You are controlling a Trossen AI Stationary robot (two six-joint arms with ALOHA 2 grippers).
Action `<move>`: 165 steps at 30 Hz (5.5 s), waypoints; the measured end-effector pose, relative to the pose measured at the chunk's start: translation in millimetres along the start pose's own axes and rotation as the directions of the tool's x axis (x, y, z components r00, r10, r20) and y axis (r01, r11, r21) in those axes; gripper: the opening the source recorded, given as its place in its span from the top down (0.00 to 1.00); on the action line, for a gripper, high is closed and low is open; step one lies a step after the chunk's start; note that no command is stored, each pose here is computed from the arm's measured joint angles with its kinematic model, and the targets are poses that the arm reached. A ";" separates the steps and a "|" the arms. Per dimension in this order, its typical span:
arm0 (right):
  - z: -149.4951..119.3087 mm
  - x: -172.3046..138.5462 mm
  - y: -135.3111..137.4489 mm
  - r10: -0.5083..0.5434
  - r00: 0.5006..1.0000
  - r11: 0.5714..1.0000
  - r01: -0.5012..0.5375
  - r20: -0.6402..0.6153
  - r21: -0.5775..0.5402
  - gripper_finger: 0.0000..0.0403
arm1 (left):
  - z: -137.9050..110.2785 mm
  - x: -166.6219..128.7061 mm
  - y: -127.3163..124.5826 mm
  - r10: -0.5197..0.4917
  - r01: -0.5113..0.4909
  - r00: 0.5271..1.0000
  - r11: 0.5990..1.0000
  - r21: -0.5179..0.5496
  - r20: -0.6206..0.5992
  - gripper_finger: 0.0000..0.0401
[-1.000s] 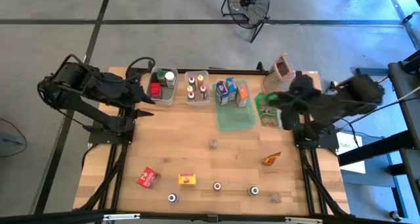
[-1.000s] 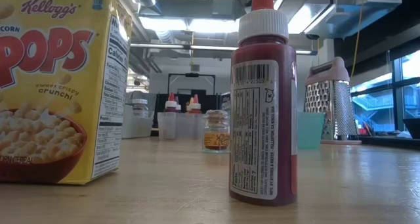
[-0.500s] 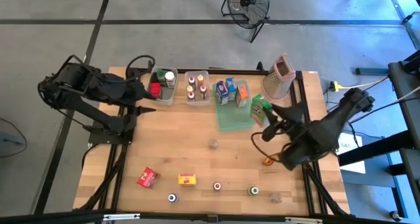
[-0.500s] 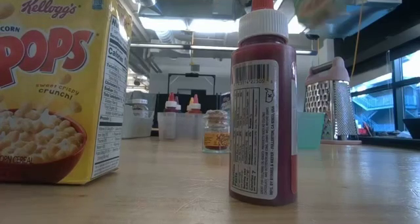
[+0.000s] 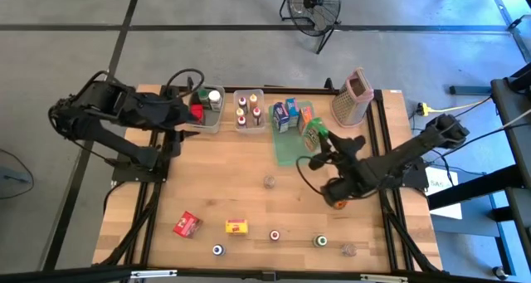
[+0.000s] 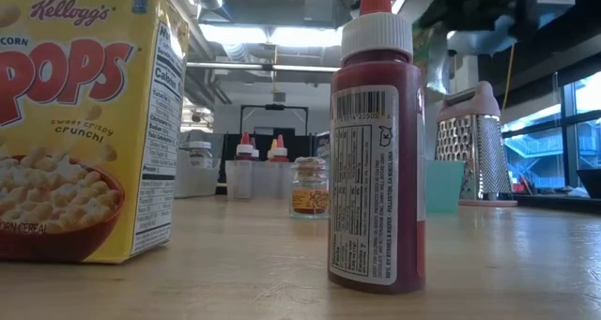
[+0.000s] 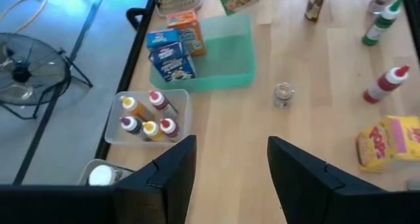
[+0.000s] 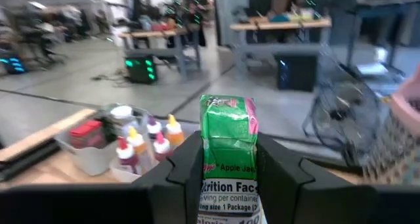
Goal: Pick & Place Kitchen Items
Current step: Put the green cereal box into the blue bin, then put the green food coloring bottle into the transparent bin
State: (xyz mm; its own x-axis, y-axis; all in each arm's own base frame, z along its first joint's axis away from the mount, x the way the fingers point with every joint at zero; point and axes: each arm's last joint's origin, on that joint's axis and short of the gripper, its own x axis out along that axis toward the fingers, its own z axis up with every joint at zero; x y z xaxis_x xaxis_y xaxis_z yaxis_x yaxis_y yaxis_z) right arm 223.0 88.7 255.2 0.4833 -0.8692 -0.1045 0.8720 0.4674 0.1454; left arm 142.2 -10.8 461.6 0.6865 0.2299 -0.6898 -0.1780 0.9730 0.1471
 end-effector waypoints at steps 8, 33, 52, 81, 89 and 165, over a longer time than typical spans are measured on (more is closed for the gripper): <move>-33.6 34.4 14.1 -0.136 0.985 0.991 0.133 -0.108 -0.035 0.71 | -0.1 1.6 9.8 0.039 -0.039 0.999 0.998 -0.049 -0.009 0.55; -76.2 95.3 9.5 -0.366 0.920 0.930 0.358 -0.139 -0.082 0.71 | -0.2 5.0 22.2 0.024 -0.027 0.999 0.994 -0.107 -0.032 0.55; -77.6 106.0 15.5 -0.357 0.916 0.930 0.330 -0.184 -0.161 0.71 | 0.0 5.2 21.1 -0.012 0.008 0.999 0.993 -0.114 -0.033 0.55; -65.3 104.8 29.0 -0.330 0.924 0.936 0.293 -0.194 -0.194 0.49 | -0.1 5.2 20.0 -0.051 0.048 0.998 0.995 -0.091 -0.034 0.55; -20.7 106.2 57.3 -0.292 0.907 0.908 0.163 -0.304 -0.386 0.49 | -0.1 5.1 20.0 -0.051 0.048 0.998 0.995 -0.092 -0.033 0.55; 73.0 -77.8 67.1 -0.079 -0.048 0.279 -0.960 -0.996 0.024 0.56 | 13.7 52.5 -2.8 -0.208 0.221 0.974 0.956 -0.191 0.087 0.55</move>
State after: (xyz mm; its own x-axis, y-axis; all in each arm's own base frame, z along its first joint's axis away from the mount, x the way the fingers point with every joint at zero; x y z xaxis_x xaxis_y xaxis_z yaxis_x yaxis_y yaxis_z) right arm 238.2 175.9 344.9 -0.0145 0.1655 -0.9861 -0.2227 0.9609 0.1645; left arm 188.4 -1.2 434.7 0.7669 0.0238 -0.6413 -0.1532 0.9772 -0.1469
